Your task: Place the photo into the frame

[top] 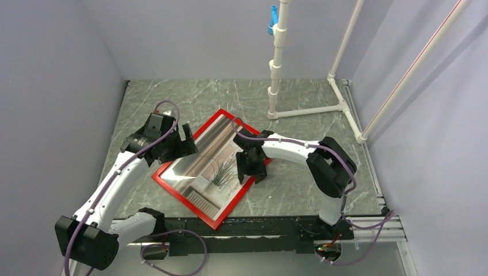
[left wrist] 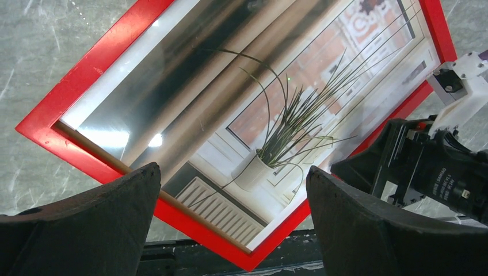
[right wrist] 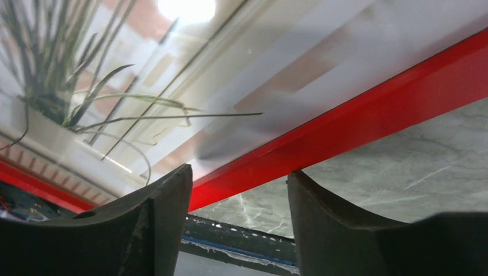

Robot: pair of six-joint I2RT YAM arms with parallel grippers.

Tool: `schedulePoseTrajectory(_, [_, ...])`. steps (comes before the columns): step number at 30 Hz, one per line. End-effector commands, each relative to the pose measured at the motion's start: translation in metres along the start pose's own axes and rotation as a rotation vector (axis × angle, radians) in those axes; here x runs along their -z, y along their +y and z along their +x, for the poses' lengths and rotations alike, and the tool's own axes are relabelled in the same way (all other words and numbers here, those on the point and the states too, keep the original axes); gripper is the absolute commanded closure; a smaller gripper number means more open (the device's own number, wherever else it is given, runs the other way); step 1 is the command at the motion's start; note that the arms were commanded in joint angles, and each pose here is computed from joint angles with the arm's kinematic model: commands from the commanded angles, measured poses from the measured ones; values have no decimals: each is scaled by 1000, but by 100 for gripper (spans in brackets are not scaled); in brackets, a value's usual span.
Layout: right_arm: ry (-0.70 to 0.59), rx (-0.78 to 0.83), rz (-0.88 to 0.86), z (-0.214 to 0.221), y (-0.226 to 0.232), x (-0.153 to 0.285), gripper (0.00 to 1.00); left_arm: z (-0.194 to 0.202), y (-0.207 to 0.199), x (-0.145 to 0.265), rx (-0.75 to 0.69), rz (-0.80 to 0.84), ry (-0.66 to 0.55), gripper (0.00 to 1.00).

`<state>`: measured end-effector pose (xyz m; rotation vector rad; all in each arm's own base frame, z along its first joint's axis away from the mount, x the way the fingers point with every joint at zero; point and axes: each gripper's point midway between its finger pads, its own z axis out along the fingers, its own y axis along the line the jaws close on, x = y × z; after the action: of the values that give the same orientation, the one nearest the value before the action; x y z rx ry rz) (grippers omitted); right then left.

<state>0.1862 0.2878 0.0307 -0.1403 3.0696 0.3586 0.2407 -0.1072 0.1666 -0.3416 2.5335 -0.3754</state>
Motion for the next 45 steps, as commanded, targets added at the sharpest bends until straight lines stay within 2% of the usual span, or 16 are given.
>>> schedulePoseTrajectory(1, [-31, -6, -24, -15, 13, -12, 45, -4, 3, 6, 3, 26, -32, 1])
schedulePoseTrajectory(2, [-32, 2, -5, -15, 10, -14, 52, -5, 5, 6, 5, 24, -33, 1])
schedulePoseTrajectory(8, [-42, 66, 100, -18, -12, -20, 72, -14, 12, 5, 6, 12, -42, 1])
schedulePoseTrajectory(17, [-95, 143, 242, -52, -33, -17, 94, -28, 28, -1, 19, -20, -39, 0])
schedulePoseTrajectory(21, [-115, 122, 251, -80, -48, -15, 98, -27, 45, -8, 26, -64, -15, 1])
schedulePoseTrajectory(27, [-173, 153, 293, -129, -75, -1, 98, -20, 64, -23, 40, -87, 46, 1])
schedulePoseTrajectory(30, [-198, 189, 305, -145, -78, 6, 92, -18, 68, -33, 49, -81, 74, 1])
schedulePoseTrajectory(34, [-249, 200, 329, -157, -78, 22, 50, -13, 71, -49, 71, -77, 109, 1])
schedulePoseTrajectory(35, [-255, 196, 322, -156, -77, 24, 41, -10, 72, -53, 80, -76, 123, 1])
schedulePoseTrajectory(37, [-264, 180, 293, -150, -75, 28, 31, -4, 73, -63, 91, -69, 156, 1])
schedulePoseTrajectory(40, [-253, 148, 230, -135, -70, 30, 21, 4, 74, -77, 115, -63, 191, 1])
schedulePoseTrajectory(45, [-212, 92, 82, -110, -55, 17, 16, 17, 74, -97, 141, -36, 242, 1])
